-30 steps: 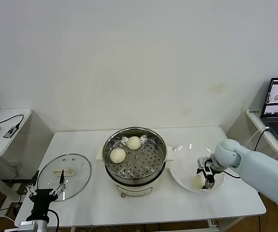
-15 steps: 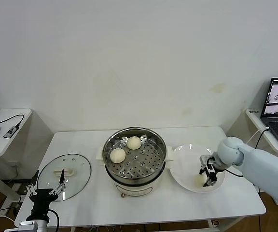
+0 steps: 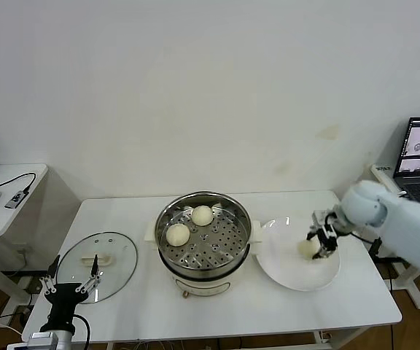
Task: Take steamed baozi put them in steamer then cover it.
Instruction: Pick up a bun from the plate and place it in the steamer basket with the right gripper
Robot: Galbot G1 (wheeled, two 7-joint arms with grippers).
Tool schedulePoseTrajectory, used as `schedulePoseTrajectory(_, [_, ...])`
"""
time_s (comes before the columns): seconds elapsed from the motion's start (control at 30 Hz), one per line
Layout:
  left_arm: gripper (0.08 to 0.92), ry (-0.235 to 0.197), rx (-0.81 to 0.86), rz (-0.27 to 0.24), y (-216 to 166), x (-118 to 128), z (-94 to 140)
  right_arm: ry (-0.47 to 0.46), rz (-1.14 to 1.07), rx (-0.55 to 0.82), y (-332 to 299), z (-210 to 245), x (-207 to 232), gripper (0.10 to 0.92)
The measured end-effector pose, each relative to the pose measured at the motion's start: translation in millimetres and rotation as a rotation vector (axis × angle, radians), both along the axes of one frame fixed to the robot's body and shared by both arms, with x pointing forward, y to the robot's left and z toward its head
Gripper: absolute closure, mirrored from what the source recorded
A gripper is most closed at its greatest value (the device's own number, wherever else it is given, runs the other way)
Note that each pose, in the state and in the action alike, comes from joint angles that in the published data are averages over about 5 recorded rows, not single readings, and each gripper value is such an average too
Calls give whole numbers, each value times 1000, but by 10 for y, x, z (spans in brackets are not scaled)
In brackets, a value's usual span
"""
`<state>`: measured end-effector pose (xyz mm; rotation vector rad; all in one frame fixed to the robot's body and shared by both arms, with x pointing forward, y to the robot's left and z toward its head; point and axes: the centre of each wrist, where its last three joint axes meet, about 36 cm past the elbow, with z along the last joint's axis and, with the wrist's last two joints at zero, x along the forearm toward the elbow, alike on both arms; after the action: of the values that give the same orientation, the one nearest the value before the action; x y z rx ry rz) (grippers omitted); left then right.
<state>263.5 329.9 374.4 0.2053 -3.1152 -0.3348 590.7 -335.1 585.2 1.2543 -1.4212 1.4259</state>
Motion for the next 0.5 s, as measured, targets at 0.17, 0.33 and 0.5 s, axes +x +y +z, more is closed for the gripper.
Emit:
schedulePoseTrajectory(0.17, [177, 7, -4, -5, -7, 7, -5, -66, 43, 26, 220, 462, 122, 454])
schedulePoseTrajectory(0.33, [177, 14, -8, -8, 2, 12, -9, -124, 130, 58, 622, 864, 207, 453])
schedulePoseTrajectory(0.5, [177, 24, -9, -8, 16, 6, -36, -147, 238, 88, 1107, 1048, 267, 448])
